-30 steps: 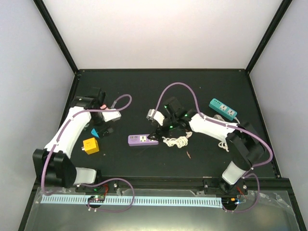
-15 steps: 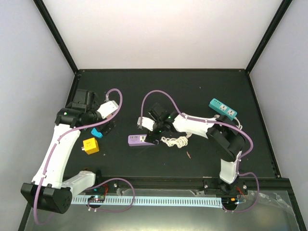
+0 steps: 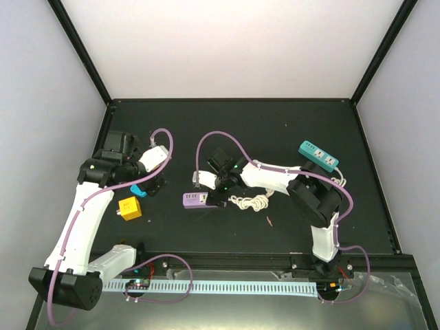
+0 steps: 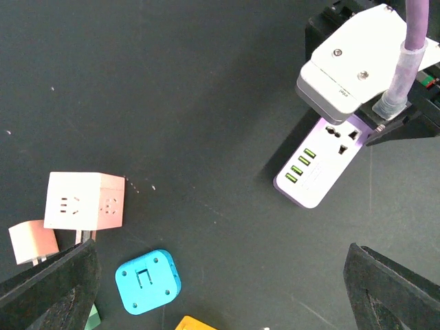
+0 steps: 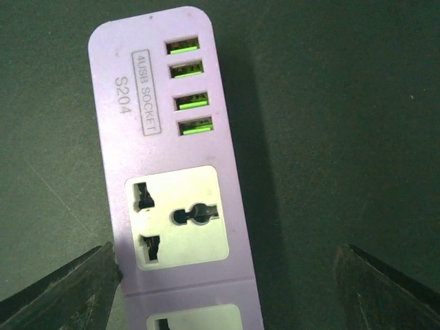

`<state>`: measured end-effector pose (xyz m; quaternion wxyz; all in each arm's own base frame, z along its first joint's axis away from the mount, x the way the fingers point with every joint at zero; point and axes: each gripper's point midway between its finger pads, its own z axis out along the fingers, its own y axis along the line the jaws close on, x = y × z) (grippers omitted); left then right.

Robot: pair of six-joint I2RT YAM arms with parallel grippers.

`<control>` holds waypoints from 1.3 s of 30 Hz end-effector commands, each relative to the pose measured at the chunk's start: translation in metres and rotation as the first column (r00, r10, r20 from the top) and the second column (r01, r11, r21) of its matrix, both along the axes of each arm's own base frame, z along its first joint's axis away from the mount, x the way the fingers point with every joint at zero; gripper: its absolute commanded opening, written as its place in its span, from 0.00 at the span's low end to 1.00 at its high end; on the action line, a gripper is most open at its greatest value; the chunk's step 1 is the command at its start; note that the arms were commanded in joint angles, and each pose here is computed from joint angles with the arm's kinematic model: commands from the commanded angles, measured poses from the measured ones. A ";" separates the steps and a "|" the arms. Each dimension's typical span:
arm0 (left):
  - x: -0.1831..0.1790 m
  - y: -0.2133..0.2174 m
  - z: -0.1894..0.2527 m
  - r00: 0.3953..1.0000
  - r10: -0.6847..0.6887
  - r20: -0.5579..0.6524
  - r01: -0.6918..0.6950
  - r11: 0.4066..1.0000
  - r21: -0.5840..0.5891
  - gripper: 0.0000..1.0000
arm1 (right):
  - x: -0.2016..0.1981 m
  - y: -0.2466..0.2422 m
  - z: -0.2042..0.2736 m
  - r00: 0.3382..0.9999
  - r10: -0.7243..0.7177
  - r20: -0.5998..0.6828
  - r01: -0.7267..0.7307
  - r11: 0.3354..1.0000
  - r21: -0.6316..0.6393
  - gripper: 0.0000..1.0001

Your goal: Pull the plug off the socket

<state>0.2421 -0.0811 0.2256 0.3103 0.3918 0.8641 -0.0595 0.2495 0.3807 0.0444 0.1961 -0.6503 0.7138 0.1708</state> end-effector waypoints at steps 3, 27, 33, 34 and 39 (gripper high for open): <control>0.001 -0.005 0.005 1.000 0.000 0.020 0.001 0.999 -0.045 0.99 | -0.021 -0.009 -0.007 0.996 0.069 -0.064 -0.071 0.997 -0.031 0.90; 0.001 -0.010 0.010 0.999 -0.009 0.038 0.012 0.997 -0.078 0.99 | 0.020 -0.068 -0.011 0.994 -0.106 0.005 0.106 0.989 -0.099 0.45; 0.004 -0.014 0.011 0.999 -0.017 0.040 0.020 0.995 -0.099 0.99 | 0.038 -0.117 -0.005 0.974 -0.226 -0.008 0.223 0.968 -0.118 0.44; 0.005 -0.015 0.011 0.999 -0.018 0.040 0.022 0.994 -0.103 0.99 | 0.041 -0.127 -0.006 0.969 -0.247 -0.013 0.244 0.962 -0.124 0.43; 0.007 -0.019 0.010 0.999 -0.026 0.028 0.029 0.992 -0.124 0.99 | 0.055 -0.173 -0.011 0.936 -0.352 -0.022 0.345 0.926 -0.157 0.43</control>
